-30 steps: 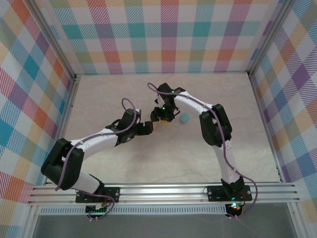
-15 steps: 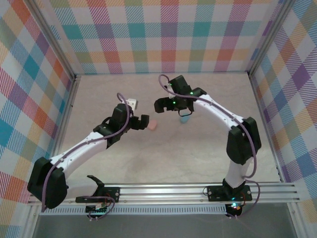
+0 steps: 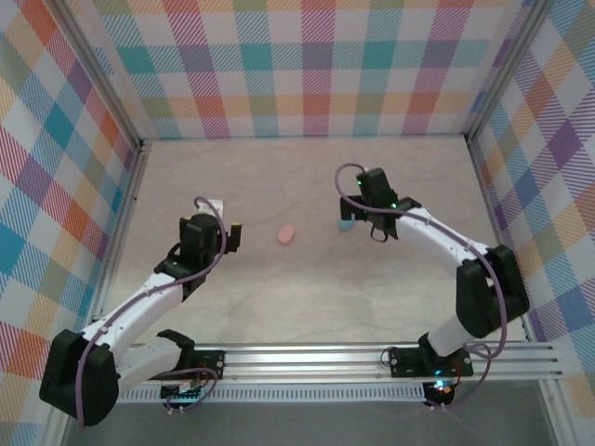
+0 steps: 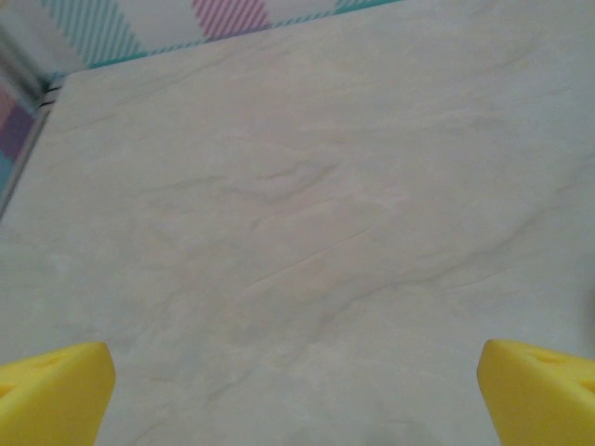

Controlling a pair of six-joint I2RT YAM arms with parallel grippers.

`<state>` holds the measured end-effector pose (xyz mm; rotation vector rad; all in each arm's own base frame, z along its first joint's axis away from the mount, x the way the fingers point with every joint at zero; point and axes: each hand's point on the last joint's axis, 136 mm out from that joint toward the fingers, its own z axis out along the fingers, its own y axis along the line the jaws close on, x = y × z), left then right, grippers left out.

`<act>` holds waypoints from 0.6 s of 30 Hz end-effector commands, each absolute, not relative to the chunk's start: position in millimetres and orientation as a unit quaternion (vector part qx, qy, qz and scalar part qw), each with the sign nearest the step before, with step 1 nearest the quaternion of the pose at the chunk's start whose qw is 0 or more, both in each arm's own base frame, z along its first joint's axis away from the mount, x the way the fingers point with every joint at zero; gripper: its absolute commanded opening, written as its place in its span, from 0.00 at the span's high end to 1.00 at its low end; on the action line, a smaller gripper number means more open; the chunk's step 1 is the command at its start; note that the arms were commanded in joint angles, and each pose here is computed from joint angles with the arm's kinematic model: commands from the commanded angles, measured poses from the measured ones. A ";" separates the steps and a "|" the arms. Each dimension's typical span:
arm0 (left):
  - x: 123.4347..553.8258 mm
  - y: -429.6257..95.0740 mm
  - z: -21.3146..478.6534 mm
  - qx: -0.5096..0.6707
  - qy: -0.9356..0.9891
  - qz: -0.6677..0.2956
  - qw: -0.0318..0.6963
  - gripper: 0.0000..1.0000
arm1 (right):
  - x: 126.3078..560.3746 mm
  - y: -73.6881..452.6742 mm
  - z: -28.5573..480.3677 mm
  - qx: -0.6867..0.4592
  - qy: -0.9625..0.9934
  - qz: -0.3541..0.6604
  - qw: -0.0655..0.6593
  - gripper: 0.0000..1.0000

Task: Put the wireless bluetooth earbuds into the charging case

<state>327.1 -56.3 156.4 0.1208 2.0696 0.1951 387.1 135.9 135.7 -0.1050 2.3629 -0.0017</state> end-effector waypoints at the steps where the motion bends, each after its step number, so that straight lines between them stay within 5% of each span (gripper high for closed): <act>1: 329.0 -31.6 165.0 0.012 0.832 0.112 0.543 0.00 | 395.0 106.3 154.9 -0.042 0.876 -0.047 0.479 0.00; 18: 343.9 -21.1 113.4 0.017 0.829 0.090 0.552 0.00 | 394.3 44.7 138.8 -0.006 0.838 -0.083 0.539 0.00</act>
